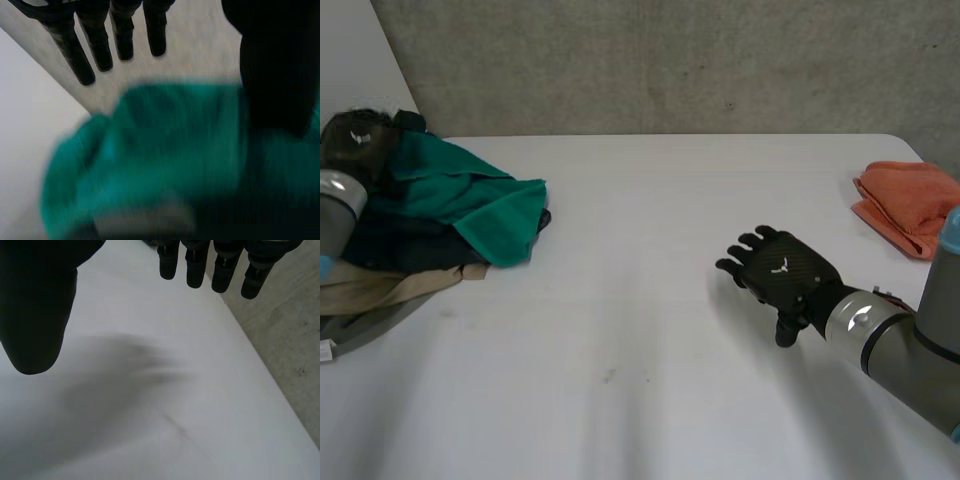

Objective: Fold the laundry.

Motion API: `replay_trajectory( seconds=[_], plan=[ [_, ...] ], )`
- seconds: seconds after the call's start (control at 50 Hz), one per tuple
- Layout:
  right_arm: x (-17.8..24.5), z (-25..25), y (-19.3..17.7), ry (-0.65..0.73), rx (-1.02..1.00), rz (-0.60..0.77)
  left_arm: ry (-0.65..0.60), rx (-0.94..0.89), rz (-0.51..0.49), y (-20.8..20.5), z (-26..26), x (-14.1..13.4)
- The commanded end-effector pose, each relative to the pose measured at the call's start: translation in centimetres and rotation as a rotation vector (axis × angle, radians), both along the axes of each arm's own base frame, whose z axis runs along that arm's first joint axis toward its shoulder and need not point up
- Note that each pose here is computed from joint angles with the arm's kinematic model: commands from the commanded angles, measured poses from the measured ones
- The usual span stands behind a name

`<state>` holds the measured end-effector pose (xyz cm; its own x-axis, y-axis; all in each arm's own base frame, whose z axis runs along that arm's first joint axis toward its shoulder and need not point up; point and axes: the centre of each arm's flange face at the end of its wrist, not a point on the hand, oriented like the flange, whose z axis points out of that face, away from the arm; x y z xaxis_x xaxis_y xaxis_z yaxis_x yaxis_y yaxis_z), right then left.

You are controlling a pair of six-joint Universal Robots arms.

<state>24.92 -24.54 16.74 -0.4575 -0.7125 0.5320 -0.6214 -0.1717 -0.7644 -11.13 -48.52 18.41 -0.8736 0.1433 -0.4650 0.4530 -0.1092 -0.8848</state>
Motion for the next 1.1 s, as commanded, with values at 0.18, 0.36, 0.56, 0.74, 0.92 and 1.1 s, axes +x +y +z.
replay_trajectory(
  seconds=[0.18, 0.36, 0.56, 0.74, 0.92, 1.1],
  plan=[
    [-1.7, -0.8, -0.7, -0.013, -0.016, -0.068, 0.124, -0.144, -0.122, 3.2, 6.7, -6.6],
    [-2.4, 1.4, -2.3, -0.126, -0.025, -0.202, 0.345, -0.203, -0.391, 12.0, 12.5, -15.1],
    [-4.7, 3.3, -4.7, -0.264, -0.010, -0.350, 0.396, 0.089, -0.710, 21.1, 7.6, -24.5],
    [-5.5, 4.0, -5.9, -0.295, -0.012, -0.381, 0.300, 0.323, -0.671, 21.7, 1.5, -24.8],
    [-5.4, 2.9, -5.9, -0.243, 0.175, -0.402, 0.236, 0.304, -0.577, 22.0, 4.2, -21.1],
    [-4.3, 0.8, -4.1, -0.295, 0.436, -0.440, 0.229, 0.364, -0.491, 23.2, 3.4, -17.2]
  ],
)
